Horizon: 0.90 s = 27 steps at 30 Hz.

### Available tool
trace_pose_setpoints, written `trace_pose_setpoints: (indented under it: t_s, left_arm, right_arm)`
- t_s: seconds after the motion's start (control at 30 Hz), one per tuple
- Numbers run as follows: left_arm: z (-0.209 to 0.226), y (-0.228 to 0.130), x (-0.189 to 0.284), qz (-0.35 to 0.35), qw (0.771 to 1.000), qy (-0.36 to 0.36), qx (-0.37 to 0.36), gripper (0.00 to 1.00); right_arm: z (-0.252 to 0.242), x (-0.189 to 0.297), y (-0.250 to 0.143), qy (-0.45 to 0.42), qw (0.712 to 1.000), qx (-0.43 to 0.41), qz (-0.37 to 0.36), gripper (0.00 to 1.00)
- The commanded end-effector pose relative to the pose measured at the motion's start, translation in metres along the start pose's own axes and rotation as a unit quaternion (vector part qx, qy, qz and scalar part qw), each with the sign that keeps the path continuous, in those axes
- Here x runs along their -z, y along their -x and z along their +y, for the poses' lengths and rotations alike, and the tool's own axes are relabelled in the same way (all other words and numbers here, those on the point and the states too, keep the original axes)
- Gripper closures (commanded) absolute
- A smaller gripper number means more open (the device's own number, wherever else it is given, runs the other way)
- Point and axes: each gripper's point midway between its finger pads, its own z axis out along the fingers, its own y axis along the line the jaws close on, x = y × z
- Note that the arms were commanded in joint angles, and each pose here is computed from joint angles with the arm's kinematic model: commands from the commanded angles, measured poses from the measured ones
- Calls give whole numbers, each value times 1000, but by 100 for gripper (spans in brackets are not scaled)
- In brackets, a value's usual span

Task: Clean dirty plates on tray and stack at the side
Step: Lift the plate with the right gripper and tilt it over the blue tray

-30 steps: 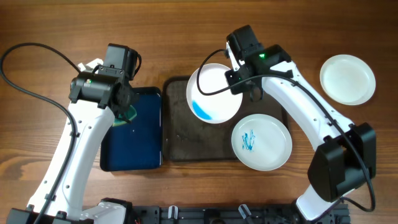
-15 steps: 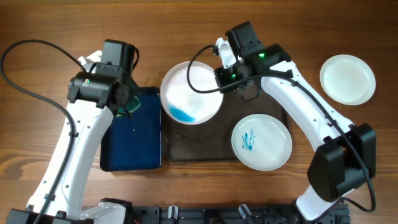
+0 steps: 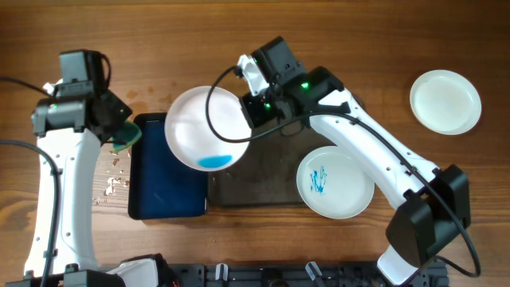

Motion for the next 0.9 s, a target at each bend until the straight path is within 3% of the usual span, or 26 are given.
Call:
trace_pose_setpoints:
  t_s: [0.0, 0.27, 0.53, 0.87]
  left_arm:
    - [4, 14, 21, -25, 999, -32, 9, 96]
    - [17, 25, 47, -66, 997, -43, 25, 96]
    - [55, 39, 47, -76, 994, -13, 77, 96]
    - [71, 45, 45, -79, 992, 1, 101, 96]
  right_arm:
    - [13, -9, 20, 2, 1000, 8, -14, 95]
    - [15, -41, 18, -88, 994, 67, -1, 95]
    - [25, -39, 17, -191, 971, 144, -13, 96]
    - [55, -20, 28, -283, 930, 228, -51, 96]
